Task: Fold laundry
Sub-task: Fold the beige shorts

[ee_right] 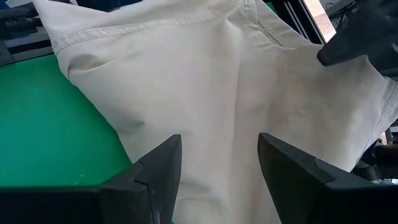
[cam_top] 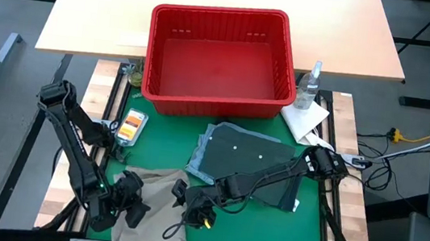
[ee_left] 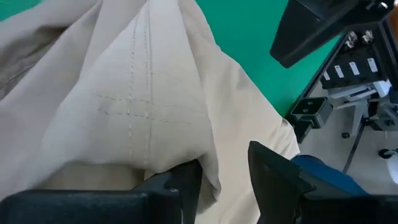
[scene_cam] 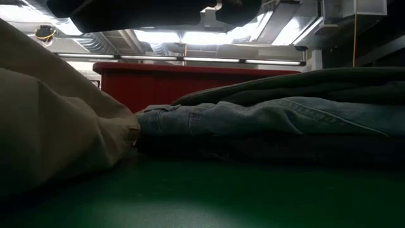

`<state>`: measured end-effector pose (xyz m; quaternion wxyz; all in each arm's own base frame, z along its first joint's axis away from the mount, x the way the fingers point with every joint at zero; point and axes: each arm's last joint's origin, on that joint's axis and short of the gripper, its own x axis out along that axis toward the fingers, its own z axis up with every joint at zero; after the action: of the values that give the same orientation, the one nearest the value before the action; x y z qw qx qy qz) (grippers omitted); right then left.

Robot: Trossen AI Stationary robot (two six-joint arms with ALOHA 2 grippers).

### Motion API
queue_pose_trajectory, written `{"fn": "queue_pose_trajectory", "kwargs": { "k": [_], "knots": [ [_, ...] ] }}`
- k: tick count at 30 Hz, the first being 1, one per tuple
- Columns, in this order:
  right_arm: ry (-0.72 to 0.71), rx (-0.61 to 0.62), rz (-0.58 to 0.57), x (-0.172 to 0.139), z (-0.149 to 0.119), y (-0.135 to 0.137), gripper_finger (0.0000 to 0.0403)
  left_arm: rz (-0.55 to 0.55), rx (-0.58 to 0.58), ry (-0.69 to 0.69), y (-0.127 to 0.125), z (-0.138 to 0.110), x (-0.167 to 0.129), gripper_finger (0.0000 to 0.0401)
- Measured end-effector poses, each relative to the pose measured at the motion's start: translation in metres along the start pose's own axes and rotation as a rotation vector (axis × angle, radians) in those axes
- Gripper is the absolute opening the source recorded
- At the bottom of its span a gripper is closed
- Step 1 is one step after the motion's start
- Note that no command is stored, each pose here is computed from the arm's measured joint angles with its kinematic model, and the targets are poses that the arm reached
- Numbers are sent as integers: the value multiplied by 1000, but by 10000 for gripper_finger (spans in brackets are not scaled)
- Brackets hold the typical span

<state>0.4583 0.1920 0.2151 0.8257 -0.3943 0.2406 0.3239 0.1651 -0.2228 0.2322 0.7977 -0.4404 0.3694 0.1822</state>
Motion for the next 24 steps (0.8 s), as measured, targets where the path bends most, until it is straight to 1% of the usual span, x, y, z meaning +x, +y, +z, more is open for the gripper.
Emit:
{"fn": "queue_pose_trajectory", "kwargs": {
  "k": [3,5,7,9,11,14,19,22,24],
  "knots": [
    [0,0,0,0,0,0,211,5,-6,-5,0,2,1,100],
    [0,0,0,0,0,0,211,8,-10,-8,0,3,2,68],
    [-1,0,-1,0,0,0,211,17,-9,10,0,3,2,27],
    [-5,0,-4,0,0,0,211,55,-15,49,3,3,2,9],
    [-10,22,-9,0,1,-1,211,105,-31,78,8,2,1,6],
    [-24,65,-29,0,2,-3,211,195,-36,67,17,3,-1,3],
    [43,87,-121,2,0,-5,211,375,-51,56,33,8,-5,2],
    [46,134,-140,8,-3,-4,211,434,-67,45,38,10,-7,2],
    [25,141,-138,16,-5,-2,211,462,-72,46,40,11,-7,2]
  ]
}}
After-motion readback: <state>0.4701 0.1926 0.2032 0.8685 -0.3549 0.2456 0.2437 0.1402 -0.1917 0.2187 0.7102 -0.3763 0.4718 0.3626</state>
